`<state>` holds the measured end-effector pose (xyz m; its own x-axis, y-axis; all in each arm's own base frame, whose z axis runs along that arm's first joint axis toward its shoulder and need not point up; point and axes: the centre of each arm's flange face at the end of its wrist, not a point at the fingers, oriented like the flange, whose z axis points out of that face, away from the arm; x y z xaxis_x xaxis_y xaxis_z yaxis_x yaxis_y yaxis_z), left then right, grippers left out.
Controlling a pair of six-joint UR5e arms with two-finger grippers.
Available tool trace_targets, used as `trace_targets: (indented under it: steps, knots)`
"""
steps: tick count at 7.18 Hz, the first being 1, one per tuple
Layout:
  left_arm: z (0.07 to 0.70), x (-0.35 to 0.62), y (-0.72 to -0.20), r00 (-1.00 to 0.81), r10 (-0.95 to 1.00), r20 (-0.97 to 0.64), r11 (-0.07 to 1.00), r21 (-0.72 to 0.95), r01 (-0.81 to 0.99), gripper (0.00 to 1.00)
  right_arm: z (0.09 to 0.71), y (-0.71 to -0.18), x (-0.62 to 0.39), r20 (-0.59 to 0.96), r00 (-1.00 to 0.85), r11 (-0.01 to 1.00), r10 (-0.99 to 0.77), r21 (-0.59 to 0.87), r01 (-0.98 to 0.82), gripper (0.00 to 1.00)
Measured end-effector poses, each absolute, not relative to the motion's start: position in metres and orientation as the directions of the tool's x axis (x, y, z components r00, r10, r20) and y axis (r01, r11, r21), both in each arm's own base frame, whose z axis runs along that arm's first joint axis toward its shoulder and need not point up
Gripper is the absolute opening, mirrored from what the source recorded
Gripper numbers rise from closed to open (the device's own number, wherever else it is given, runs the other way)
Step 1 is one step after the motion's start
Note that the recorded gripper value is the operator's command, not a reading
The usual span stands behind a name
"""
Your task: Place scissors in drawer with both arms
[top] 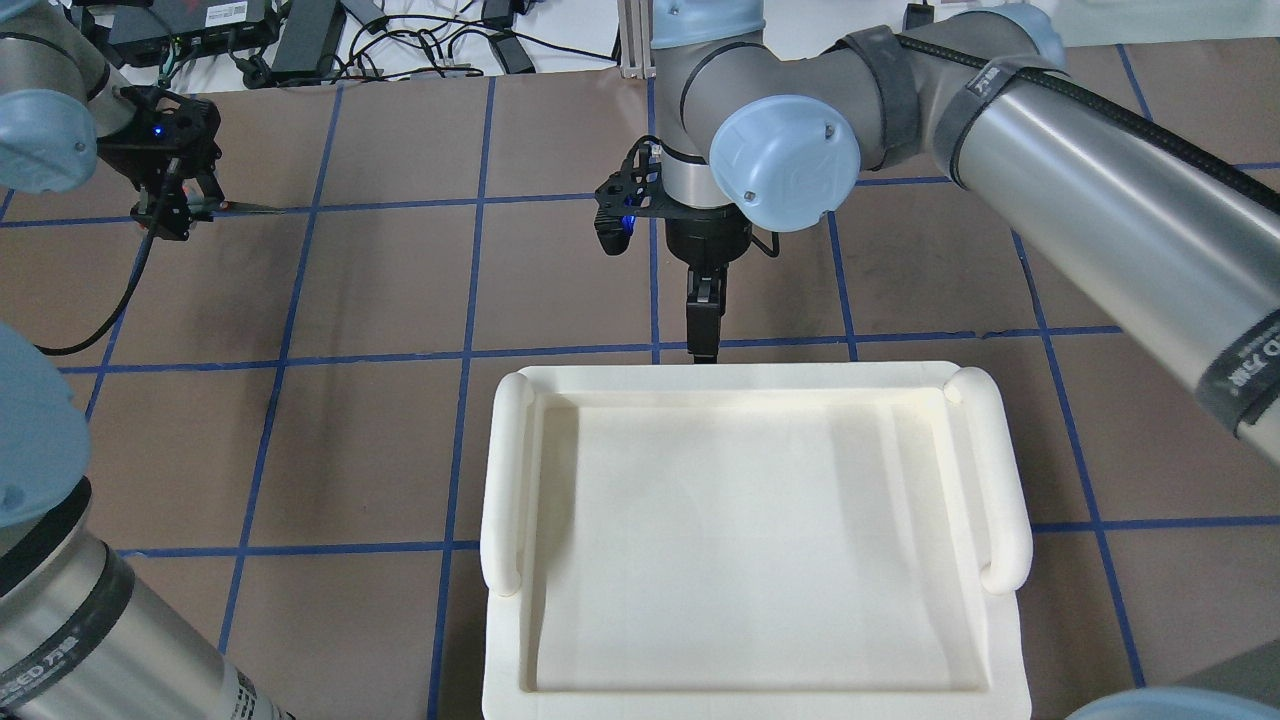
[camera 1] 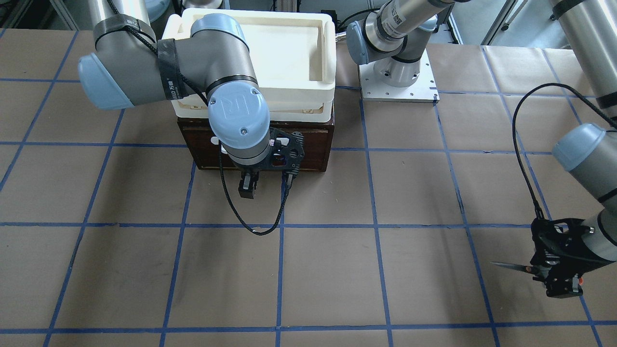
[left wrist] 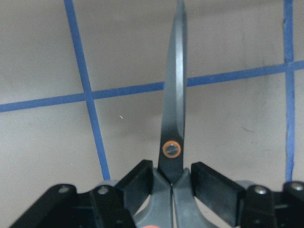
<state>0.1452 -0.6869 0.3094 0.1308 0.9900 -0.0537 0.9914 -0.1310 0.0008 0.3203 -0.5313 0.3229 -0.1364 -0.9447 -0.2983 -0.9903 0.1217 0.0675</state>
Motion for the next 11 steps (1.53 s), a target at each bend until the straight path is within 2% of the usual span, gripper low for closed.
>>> trace_targets:
  steps: [4, 11]
  knots:
    - [0.377, 0.117, -0.657, 0.077, 0.994, -0.076, -0.080, -0.035, 0.996, 0.00, 0.310, -0.513, 0.333, -0.330, -0.048, 0.026, -0.943, 0.070, -0.997, 1.00]
    - [0.385, 0.106, -0.644, 0.049, 0.996, -0.068, -0.051, -0.034, 0.998, 0.00, 0.308, -0.515, 0.334, -0.318, -0.008, -0.013, -0.948, 0.064, -0.998, 1.00]
